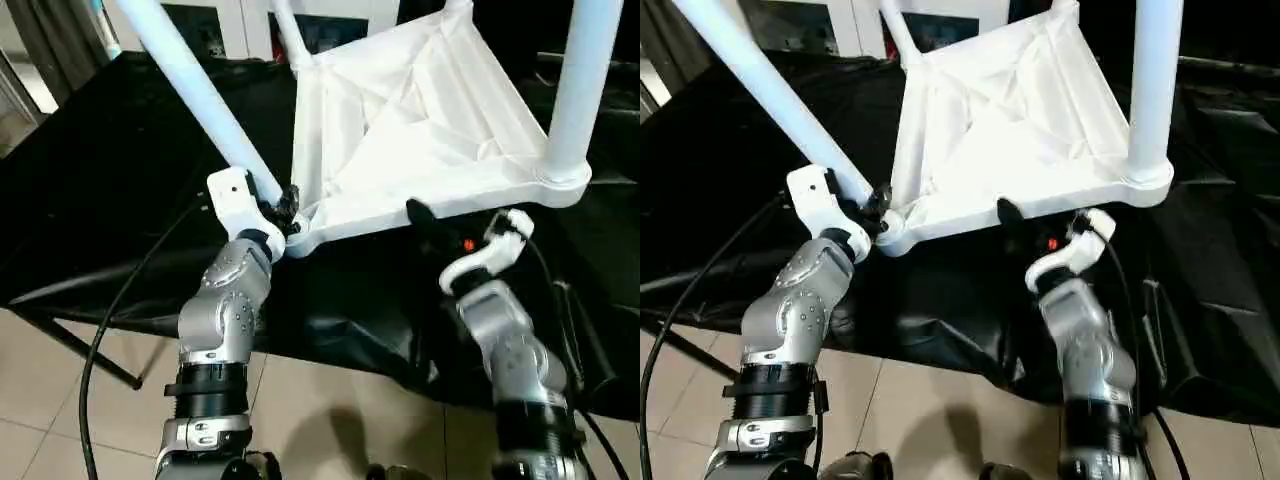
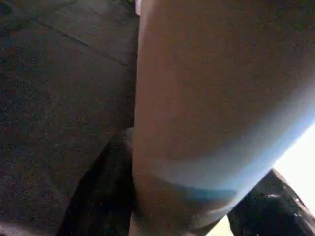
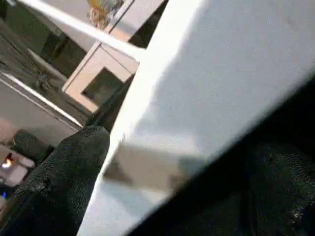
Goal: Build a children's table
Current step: Flip table
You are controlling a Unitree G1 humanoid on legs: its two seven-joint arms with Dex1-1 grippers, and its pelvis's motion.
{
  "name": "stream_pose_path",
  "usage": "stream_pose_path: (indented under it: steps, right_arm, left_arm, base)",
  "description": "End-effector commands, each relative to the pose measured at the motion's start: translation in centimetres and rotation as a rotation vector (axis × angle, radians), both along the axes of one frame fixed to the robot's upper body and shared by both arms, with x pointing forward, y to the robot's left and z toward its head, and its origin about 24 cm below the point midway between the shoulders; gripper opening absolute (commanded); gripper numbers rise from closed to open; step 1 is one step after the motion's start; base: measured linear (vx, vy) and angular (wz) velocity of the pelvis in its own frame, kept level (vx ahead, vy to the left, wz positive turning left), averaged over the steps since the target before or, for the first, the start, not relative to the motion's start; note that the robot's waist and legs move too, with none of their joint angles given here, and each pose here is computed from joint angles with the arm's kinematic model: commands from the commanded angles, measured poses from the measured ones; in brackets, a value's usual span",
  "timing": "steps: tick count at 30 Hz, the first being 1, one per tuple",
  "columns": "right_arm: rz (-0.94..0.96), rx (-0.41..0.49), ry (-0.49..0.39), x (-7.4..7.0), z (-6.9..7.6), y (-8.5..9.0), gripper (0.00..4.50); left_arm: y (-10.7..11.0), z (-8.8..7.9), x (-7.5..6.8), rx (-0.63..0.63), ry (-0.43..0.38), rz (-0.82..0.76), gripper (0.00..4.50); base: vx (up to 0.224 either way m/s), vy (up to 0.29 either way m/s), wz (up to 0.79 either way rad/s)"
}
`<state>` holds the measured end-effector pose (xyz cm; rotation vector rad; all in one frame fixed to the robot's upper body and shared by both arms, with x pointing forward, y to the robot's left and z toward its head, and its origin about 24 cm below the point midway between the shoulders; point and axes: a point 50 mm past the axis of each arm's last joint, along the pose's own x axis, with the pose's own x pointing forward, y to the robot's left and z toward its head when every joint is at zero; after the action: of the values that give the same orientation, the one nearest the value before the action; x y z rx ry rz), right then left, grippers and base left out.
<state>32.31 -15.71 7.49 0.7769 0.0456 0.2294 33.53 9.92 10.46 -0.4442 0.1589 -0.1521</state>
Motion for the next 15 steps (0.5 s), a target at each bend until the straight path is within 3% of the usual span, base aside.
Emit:
stream_pose_path:
  steps: [1,9,15]
  right_arm:
    - [-0.011,0.03,0.008,0.3,-0.1,-0.1,4.5]
    - [-0.004,0.102,0.003,1.8,0.3,0.5,4.5]
    - [-0.011,0.145,-0.009,2.6,0.6,0.8,3.89]
  left_arm:
    - [-1.1,-2.0,-0.5,-0.093,0.096,-0.073,2.08]
    - [-1.7,-2.1,-0.8,-0.089,0.1,-0.114,2.08]
    - [-1.6,-2.3,-1.2,-0.086,0.107,-0.116,2.08]
  base:
    - [0.0,0.0,0.0]
    - [0.0,0.0,0.0]
    - [0.0,0.0,0.0]
